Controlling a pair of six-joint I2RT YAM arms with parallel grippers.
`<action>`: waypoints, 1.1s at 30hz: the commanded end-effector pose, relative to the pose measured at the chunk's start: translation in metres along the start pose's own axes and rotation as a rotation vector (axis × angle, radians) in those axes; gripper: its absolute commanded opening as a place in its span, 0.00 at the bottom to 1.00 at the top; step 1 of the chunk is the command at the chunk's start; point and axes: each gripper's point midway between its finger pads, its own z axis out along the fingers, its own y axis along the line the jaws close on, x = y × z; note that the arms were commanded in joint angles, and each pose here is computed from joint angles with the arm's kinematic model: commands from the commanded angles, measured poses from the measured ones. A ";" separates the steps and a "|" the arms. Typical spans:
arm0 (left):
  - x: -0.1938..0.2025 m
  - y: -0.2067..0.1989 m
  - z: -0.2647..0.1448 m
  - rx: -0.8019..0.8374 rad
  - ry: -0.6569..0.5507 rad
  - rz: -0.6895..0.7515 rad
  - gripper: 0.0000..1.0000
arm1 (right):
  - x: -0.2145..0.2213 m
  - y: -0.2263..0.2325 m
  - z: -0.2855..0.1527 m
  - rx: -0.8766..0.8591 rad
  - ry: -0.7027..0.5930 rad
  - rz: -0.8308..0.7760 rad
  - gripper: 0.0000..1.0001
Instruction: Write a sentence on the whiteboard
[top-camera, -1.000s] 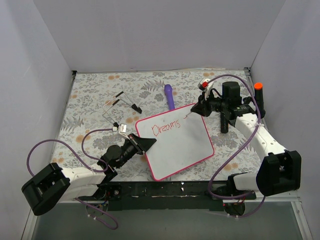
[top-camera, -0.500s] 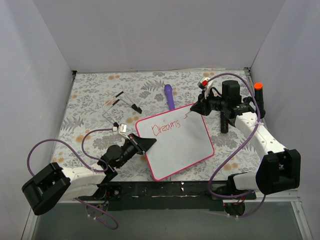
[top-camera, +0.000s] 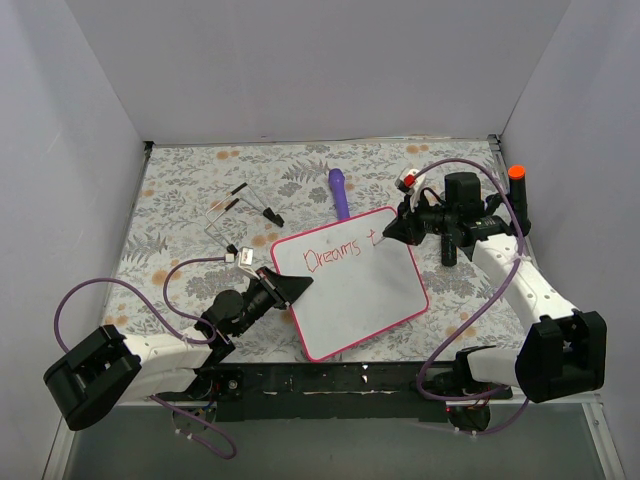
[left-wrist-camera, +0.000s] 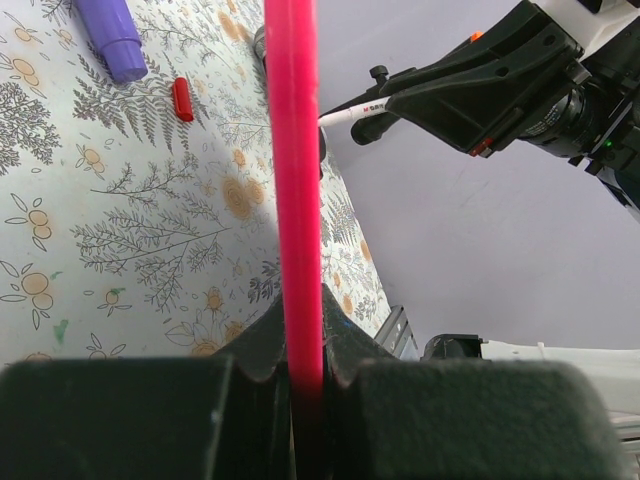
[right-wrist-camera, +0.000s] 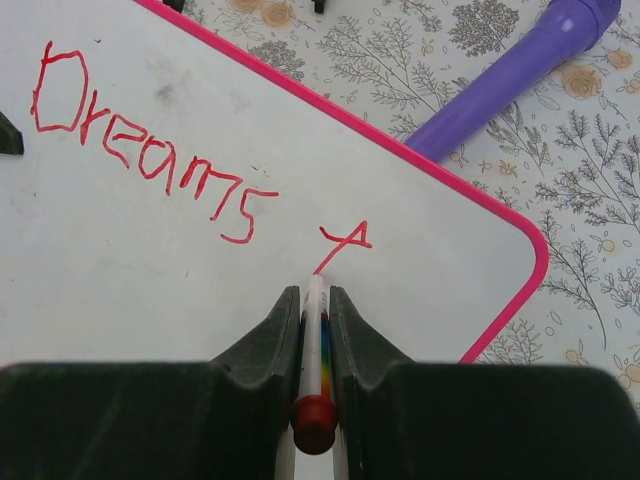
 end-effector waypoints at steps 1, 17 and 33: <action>-0.032 -0.061 0.003 0.215 -0.104 -0.009 0.00 | -0.002 -0.010 -0.003 0.062 0.021 -0.018 0.01; -0.031 -0.057 -0.002 0.206 -0.107 -0.011 0.00 | -0.062 0.012 -0.028 -0.007 -0.123 -0.112 0.01; -0.031 -0.055 -0.005 0.208 -0.112 -0.012 0.00 | -0.039 0.004 -0.039 -0.005 -0.150 -0.044 0.01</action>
